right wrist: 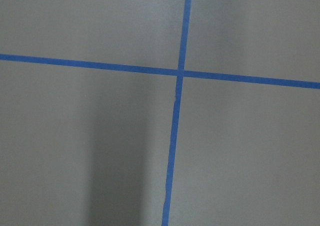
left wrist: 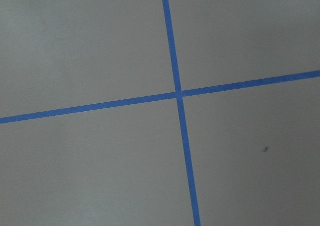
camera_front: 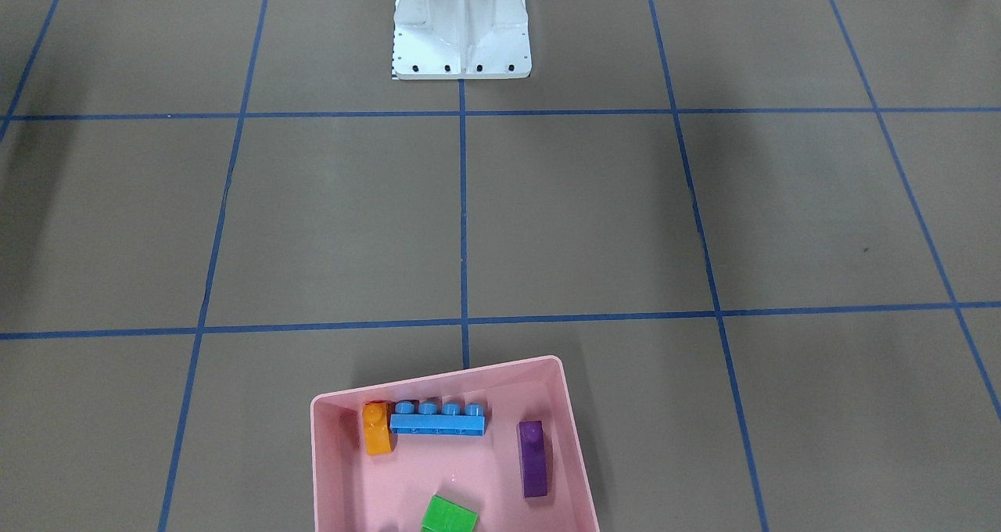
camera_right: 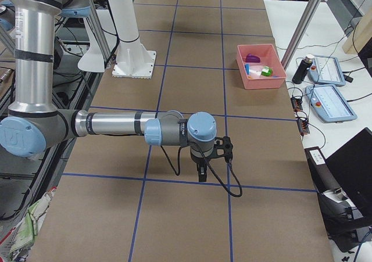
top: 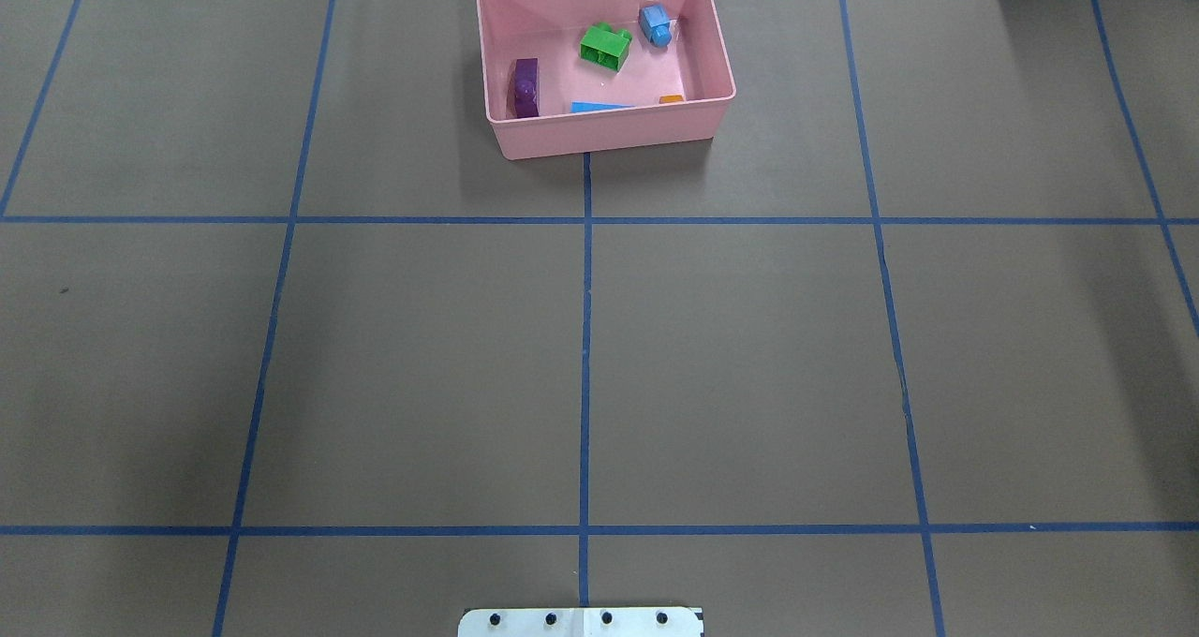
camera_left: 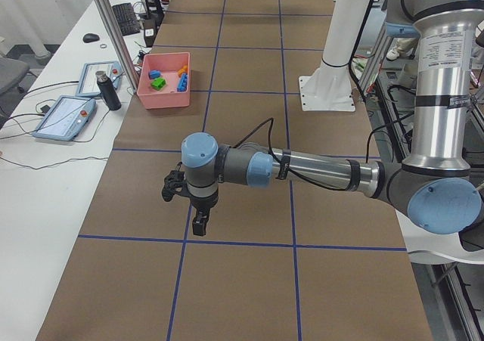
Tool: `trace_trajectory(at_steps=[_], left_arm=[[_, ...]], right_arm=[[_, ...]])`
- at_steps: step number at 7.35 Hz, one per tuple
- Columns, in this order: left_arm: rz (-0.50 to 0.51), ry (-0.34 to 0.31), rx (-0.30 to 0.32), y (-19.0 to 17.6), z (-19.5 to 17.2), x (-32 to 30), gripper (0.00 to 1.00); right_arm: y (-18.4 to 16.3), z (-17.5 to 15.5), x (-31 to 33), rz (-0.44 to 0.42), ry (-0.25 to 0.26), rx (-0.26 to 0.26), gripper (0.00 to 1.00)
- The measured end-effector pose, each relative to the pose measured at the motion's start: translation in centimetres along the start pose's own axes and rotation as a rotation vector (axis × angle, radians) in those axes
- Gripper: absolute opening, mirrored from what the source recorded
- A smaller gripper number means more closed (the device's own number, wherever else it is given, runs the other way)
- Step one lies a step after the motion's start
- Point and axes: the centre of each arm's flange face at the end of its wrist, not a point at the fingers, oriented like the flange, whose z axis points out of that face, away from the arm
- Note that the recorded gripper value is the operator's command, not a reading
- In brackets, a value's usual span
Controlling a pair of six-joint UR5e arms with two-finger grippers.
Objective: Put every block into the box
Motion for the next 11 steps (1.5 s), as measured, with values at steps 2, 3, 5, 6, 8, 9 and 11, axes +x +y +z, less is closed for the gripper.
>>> trace_trajectory(at_steps=[2,3,5,6,8,9,11], left_arm=[[-0.005,0.003,-0.006,0.3,0.3,-0.2,1.00],[-0.013,0.007,-0.014,0.7,0.6,-0.5,1.00],[-0.032,0.013,-0.016,1.5,0.6,-1.4,1.00],[-0.043,0.013,-0.010,1.8,0.4,-1.8,1.00],[-0.053,0.014,-0.004,2.1,0.1,-2.3,1.00],[-0.052,0.014,-0.005,2.1,0.1,-2.3,1.00],[-0.054,0.014,-0.005,2.1,0.1,-2.4,1.00]], right_arm=[[0.2,-0.1,0.2,0.005,0.001,0.004,1.00],[0.2,-0.1,0.3,0.007,0.001,0.003,1.00],[0.3,0.0,0.4,0.011,0.002,0.001,1.00],[0.5,0.1,0.6,0.015,0.002,-0.002,1.00],[0.6,0.2,0.9,0.021,0.001,-0.004,1.00],[0.7,0.2,0.9,0.022,0.001,-0.005,1.00],[0.8,0.2,1.1,0.026,0.001,-0.003,1.00]])
